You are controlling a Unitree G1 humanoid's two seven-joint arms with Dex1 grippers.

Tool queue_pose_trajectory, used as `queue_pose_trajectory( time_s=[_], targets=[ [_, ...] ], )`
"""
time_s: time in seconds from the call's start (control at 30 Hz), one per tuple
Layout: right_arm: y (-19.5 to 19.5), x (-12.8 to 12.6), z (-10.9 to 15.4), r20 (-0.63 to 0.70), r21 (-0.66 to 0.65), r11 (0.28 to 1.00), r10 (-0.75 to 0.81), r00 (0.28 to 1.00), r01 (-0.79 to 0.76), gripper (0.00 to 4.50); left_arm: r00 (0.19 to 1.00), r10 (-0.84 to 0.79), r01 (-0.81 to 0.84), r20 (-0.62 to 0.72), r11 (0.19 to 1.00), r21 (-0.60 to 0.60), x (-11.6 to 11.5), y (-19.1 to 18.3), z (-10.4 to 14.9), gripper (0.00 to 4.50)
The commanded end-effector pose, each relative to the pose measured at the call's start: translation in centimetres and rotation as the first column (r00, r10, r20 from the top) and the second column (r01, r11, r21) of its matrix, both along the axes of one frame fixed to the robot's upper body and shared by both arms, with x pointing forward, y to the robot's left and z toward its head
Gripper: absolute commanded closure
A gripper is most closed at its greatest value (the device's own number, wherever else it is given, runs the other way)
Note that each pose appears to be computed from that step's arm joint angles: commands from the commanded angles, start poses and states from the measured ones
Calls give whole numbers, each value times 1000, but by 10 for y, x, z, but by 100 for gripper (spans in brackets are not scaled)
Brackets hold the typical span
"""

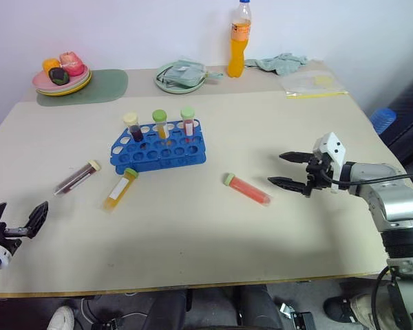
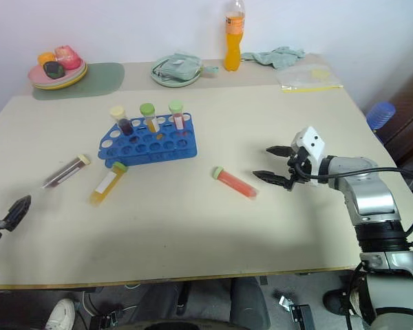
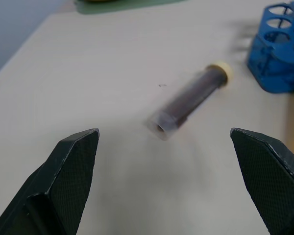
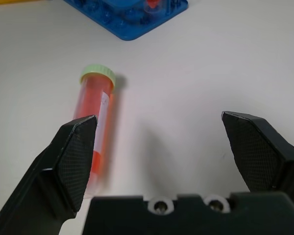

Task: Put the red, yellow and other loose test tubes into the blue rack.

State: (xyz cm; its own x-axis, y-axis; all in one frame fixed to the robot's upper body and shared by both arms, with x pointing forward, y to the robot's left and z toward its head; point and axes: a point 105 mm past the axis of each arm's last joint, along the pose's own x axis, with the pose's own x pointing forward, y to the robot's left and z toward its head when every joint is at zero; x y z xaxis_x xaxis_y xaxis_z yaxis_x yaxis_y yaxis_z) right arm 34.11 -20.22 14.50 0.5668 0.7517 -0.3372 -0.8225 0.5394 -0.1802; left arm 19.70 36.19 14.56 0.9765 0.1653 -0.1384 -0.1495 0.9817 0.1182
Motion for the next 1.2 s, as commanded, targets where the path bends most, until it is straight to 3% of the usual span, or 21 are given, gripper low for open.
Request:
queue_pose_trajectory(
  time_s=[0.03, 0.37, 0.7, 0.87, 0.97, 1.2],
  targets=[
    [1, 4, 14, 56, 3, 1000, 8, 998, -8, 0, 998, 26, -28, 60, 999, 36, -3, 2, 15, 9],
    [11, 7, 20, 80, -16, 1000, -15, 997, 17, 0, 997, -8, 7, 83, 1000, 8, 8, -9, 18, 9],
    [47, 0, 22, 8, -134, 990, -42, 999, 42, 0, 922, -348, 358, 168, 933, -34, 48, -83, 32, 9],
    [74, -5, 24, -132, -142, 985, -119, 984, 100, 0, 815, -572, 573, 92, 819, 15, 67, -129, 14, 9],
    [85, -15, 23, -192, -245, 968, -103, 976, 54, 0, 688, -717, 723, 111, 690, -25, 74, -171, 13, 9],
    [99, -15, 18, -412, -330, 941, -212, 886, 72, 0, 493, -868, 870, 52, 493, -9, 62, -219, -3, 9]
  ],
)
